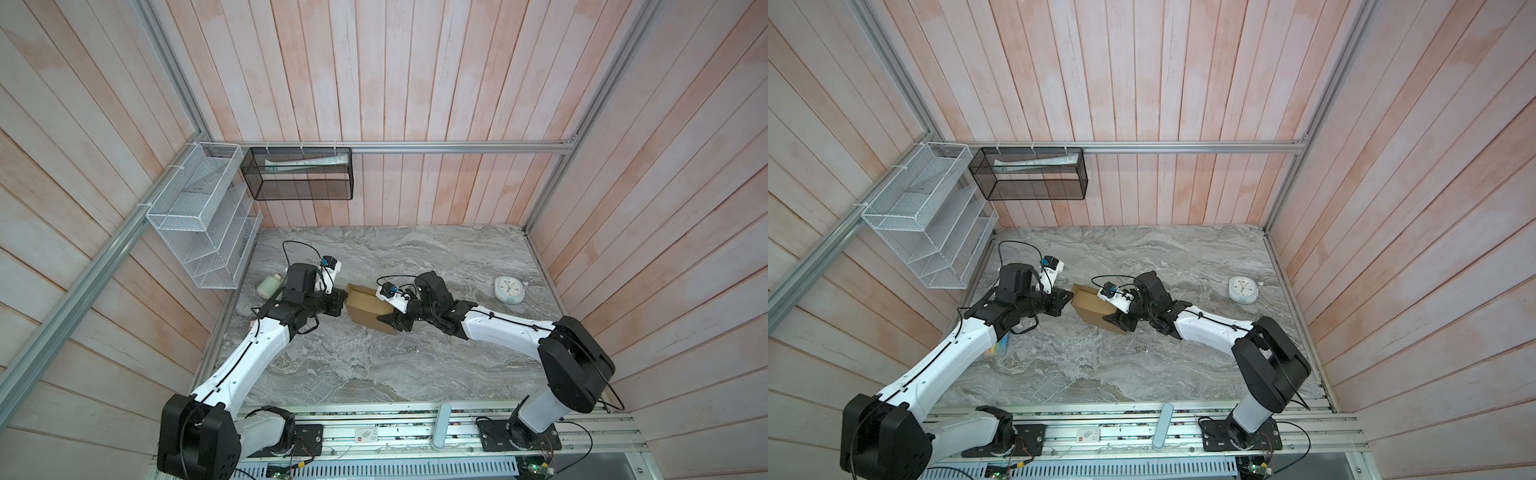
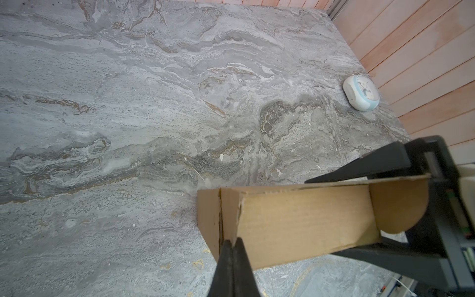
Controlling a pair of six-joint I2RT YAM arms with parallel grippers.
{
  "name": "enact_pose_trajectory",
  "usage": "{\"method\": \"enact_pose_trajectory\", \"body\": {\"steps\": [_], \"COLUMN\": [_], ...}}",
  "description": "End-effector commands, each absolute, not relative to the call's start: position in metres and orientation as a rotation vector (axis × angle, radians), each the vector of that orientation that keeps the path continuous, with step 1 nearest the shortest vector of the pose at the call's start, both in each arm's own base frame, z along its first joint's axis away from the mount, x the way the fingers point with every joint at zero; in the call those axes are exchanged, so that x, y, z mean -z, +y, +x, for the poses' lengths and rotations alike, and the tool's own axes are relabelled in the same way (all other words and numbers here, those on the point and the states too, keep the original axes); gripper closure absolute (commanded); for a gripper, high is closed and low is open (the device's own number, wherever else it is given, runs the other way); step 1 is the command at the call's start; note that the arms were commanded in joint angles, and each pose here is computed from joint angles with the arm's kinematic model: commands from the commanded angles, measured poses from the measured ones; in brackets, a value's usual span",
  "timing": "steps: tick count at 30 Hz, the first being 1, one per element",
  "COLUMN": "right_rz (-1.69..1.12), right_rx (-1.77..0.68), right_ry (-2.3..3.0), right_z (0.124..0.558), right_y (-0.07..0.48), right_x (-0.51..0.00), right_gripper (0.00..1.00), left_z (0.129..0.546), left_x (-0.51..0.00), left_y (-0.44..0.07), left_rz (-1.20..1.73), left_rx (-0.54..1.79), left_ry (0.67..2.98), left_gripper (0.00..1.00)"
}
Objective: Fold the paper box
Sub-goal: 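Grasp the box end with the left gripper beside the right gripper, then open the right gripper and lift it away from the box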
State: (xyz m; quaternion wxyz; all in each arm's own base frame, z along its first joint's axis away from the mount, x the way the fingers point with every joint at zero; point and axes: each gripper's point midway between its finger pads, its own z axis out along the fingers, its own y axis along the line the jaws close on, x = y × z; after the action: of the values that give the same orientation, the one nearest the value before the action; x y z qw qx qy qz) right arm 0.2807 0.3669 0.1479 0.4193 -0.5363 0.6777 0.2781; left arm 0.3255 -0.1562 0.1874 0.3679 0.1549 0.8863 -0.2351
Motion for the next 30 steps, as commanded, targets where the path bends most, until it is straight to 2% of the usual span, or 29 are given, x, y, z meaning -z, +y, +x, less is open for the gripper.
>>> {"method": "enact_pose_trajectory", "body": {"steps": [1, 19, 30], "right_rz": [-1.346, -1.275, -1.178], "right_rx": [-0.710, -0.657, -0.622], "right_ry": [1.675, 1.665, 1.641], "right_z": [0.278, 0.285, 0.287], "right_y": [0.368, 0.360, 0.349], "right_x": [-0.156, -0.170, -0.199], "right_gripper": [0.37, 0.28, 0.25], "left_z": [0.320, 0.318, 0.318], "left_x": [-0.174, -0.175, -0.176], "left_y": [-0.152, -0.153, -0.153], "left_rz": [0.402, 0.409, 0.410], "left_rx": [0.570, 0.577, 0.578], "left_ry": [2.315, 2.308, 2.301], "left_gripper": [0.99, 1.00, 1.00]}}
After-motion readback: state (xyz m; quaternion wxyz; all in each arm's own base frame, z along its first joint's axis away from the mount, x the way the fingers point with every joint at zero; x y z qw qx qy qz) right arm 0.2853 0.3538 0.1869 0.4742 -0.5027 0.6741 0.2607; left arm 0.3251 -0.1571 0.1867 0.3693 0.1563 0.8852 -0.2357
